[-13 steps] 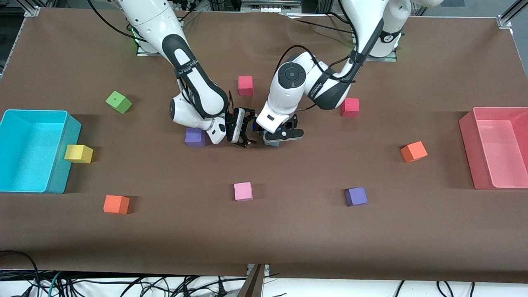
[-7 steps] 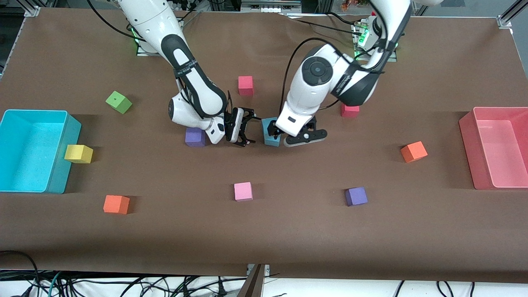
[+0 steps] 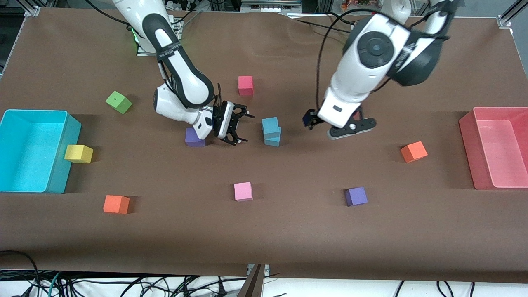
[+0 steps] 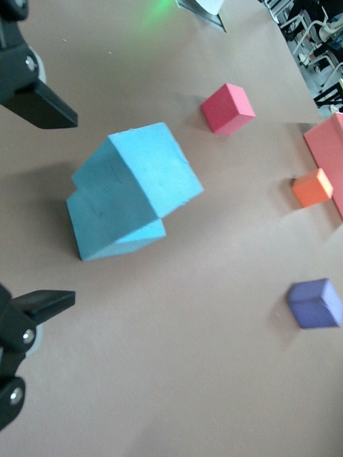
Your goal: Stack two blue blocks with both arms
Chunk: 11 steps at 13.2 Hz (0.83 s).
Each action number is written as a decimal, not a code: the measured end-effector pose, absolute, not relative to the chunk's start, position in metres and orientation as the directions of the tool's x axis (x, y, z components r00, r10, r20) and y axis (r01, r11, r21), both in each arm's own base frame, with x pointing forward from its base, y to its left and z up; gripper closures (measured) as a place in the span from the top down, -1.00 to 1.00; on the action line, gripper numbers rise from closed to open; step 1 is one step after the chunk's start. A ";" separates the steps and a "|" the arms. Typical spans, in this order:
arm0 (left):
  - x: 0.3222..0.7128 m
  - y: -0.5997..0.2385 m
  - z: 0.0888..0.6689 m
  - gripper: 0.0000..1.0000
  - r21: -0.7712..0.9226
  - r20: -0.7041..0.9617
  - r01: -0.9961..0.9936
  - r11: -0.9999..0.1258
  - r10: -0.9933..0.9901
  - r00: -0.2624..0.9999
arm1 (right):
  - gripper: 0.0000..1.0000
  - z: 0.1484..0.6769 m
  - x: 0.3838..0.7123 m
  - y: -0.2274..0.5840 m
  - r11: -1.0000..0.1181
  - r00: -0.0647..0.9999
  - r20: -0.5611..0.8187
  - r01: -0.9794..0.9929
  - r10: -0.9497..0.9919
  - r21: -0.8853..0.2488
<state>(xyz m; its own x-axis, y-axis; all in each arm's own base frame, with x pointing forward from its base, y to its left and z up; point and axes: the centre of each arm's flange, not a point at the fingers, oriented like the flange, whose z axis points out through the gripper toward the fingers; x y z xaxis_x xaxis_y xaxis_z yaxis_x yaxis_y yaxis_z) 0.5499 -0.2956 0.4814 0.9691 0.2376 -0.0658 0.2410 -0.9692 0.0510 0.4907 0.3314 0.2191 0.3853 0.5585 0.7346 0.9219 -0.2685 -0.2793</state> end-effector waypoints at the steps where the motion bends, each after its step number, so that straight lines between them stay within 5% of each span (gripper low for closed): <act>1: 0.549 -0.273 0.498 1.00 0.035 -0.084 0.192 -0.981 0.189 0.978 | 1.00 0.234 0.498 0.322 -0.268 0.368 0.745 0.928 0.556 -0.258; 7: 0.555 -0.130 0.572 1.00 0.033 -0.117 -0.036 -0.999 -0.040 0.992 | 1.00 0.314 0.561 0.161 -0.223 0.451 0.677 0.889 0.582 -0.400; 11: 0.561 -0.056 0.583 1.00 0.050 -0.101 -0.080 -0.996 -0.084 0.991 | 1.00 0.393 0.585 0.052 -0.419 0.665 0.369 0.717 0.649 -0.557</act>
